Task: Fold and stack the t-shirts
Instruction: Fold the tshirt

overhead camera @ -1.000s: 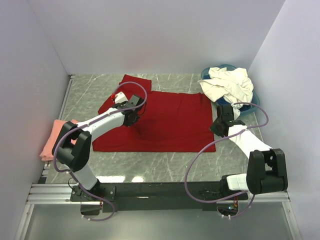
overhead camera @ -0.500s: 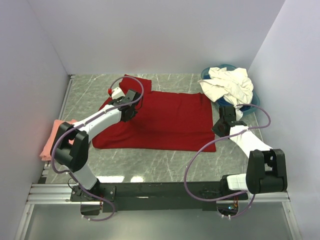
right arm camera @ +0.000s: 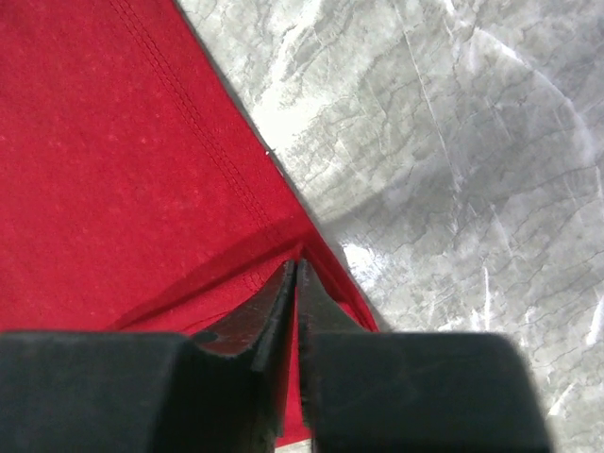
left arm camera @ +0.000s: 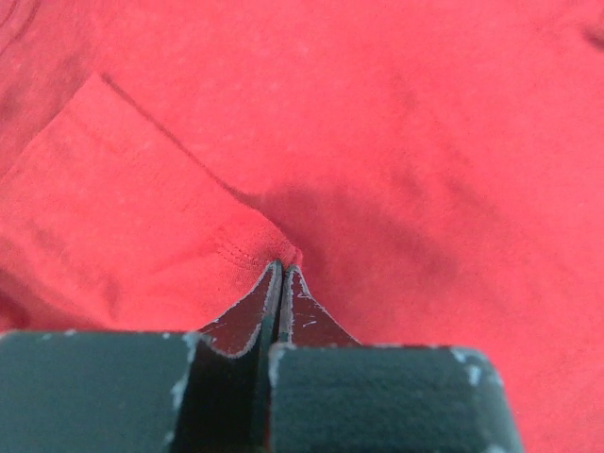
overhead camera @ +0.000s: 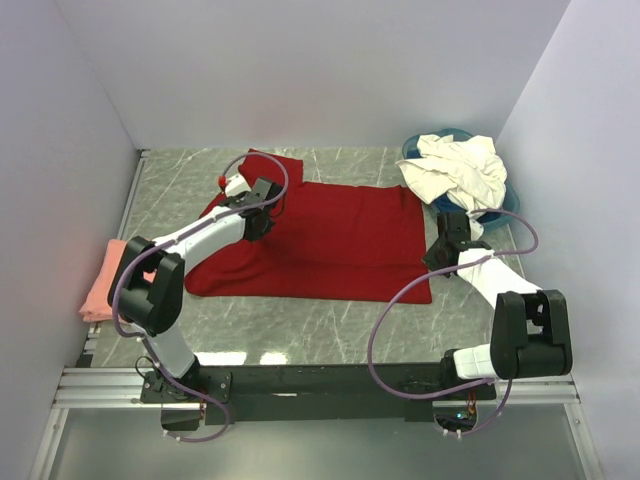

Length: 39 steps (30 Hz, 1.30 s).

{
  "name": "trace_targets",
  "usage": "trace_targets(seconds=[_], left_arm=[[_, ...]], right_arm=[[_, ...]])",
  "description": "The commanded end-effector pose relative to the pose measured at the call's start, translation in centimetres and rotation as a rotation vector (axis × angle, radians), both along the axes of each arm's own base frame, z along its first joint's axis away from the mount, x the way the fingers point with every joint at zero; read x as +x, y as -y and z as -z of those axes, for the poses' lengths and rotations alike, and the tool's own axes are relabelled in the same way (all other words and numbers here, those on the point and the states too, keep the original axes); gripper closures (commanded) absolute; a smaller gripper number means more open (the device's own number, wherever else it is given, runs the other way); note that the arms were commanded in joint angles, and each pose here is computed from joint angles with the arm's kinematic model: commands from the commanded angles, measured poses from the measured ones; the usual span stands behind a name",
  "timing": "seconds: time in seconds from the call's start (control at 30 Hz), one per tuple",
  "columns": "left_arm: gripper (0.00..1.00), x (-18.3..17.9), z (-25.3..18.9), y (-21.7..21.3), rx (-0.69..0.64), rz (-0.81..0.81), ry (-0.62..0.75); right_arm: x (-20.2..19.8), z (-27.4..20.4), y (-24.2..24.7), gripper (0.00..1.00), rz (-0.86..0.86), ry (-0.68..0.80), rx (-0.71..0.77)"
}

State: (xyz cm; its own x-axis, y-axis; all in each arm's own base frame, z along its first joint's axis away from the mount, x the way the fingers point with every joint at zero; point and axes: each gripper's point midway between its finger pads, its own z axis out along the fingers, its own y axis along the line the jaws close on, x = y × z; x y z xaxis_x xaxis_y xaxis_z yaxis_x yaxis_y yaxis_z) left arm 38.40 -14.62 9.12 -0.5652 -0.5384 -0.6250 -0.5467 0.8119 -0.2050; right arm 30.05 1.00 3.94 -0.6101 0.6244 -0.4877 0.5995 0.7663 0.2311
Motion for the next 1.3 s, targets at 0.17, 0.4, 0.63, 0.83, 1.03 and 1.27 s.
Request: trace_targets(seconds=[0.17, 0.4, 0.63, 0.83, 1.03, 1.27], left_arm=[[0.64, 2.2, -2.6, 0.6, -0.063, 0.079, 0.100], [0.61, 0.2, -2.0, -5.5, -0.064, -0.125, 0.052], [0.64, -0.3, 0.4, -10.8, -0.033, -0.276, -0.016], [0.65, 1.3, 2.3, -12.4, -0.024, -0.291, -0.066], [0.64, 2.2, 4.3, -12.1, -0.021, -0.274, -0.102], [0.62, 2.9, 6.1, -11.5, -0.033, -0.234, -0.119]], right_arm=[[1.7, -3.0, -0.2, 0.52, -0.036, 0.085, 0.002], [2.6, -5.7, -4.9, 0.51, -0.213, 0.158, 0.027], [2.2, -5.9, -11.4, 0.52, -0.395, 0.176, 0.070], [1.5, -4.9, -13.9, 0.53, -0.469, 0.157, 0.075], [1.5, -4.8, -14.1, 0.53, -0.491, 0.157, 0.065], [1.5, -4.7, -14.1, 0.53, -0.506, 0.156, 0.062]])
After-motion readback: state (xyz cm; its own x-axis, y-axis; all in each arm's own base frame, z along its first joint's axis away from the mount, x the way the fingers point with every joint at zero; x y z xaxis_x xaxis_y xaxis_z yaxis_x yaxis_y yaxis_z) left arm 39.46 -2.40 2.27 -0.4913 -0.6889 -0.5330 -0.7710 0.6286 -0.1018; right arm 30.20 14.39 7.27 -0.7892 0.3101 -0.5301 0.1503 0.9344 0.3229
